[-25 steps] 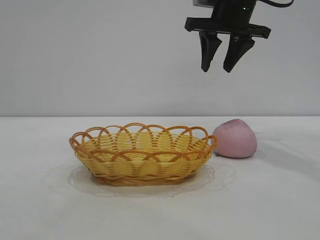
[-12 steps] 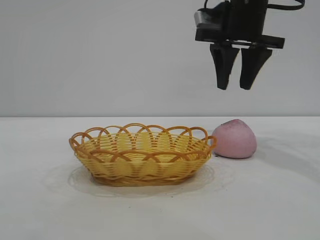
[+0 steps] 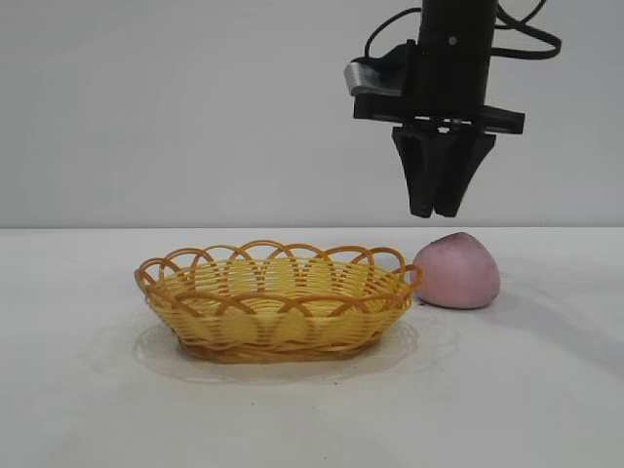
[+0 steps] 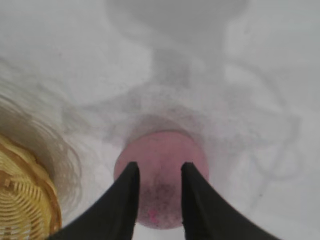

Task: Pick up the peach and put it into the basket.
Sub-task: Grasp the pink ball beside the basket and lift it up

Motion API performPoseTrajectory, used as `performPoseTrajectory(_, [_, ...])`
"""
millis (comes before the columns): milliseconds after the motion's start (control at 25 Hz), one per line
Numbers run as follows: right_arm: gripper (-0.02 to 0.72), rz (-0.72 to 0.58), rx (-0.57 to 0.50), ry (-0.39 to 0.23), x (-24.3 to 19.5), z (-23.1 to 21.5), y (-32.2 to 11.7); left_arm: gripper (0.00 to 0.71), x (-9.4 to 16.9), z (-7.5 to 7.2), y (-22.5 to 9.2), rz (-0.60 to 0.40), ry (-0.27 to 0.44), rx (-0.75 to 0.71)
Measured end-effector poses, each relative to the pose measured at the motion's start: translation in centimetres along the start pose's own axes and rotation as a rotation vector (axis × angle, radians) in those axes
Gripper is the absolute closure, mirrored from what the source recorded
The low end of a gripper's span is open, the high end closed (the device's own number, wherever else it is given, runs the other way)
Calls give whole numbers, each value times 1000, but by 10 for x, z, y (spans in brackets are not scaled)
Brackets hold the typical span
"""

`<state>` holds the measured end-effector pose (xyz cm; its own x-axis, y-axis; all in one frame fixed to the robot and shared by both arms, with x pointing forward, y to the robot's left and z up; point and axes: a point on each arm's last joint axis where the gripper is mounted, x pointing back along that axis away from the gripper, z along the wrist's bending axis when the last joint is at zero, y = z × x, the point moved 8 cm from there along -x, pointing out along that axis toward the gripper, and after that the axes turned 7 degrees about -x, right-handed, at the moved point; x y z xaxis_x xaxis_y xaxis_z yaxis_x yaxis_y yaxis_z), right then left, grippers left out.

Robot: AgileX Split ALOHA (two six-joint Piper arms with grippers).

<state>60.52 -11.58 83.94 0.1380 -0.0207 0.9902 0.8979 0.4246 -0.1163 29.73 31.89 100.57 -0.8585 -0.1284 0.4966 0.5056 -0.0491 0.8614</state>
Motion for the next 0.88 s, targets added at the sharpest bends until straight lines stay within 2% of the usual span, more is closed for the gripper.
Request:
performPoseTrajectory(40, [494,16,1,-7,-4,-1,-4,381,0,0,0,0,0,0])
performPoseTrajectory(80, [580,21,2,-19,-6,-4,-6,381,0,0,0,0,0,0])
performPoseTrajectory(120, [627,18,1,-28,-7,-5,-7,381,0,0,0,0,0,0])
performPoseTrajectory(160, [656,5,3,-36,-4,-6,-6,381,0,0,0,0,0,0])
performPoseTrajectory(200, [649,-17,6,-43,1,-6,-5,381,0,0,0,0,0,0])
performPoseTrajectory(240, [703,-47,8,-48,7,-6,-3,381,0,0,0,0,0,0])
performPoseTrajectory(360, [703,-140,32,-52,35,4,0,381,0,0,0,0,0,-2])
performPoseTrajectory(600, [703,-301,119,18,96,44,-9,381,0,0,0,0,0,-2])
performPoseTrajectory(880, [703,-324,259,83,96,118,-19,381,0,0,0,0,0,-2])
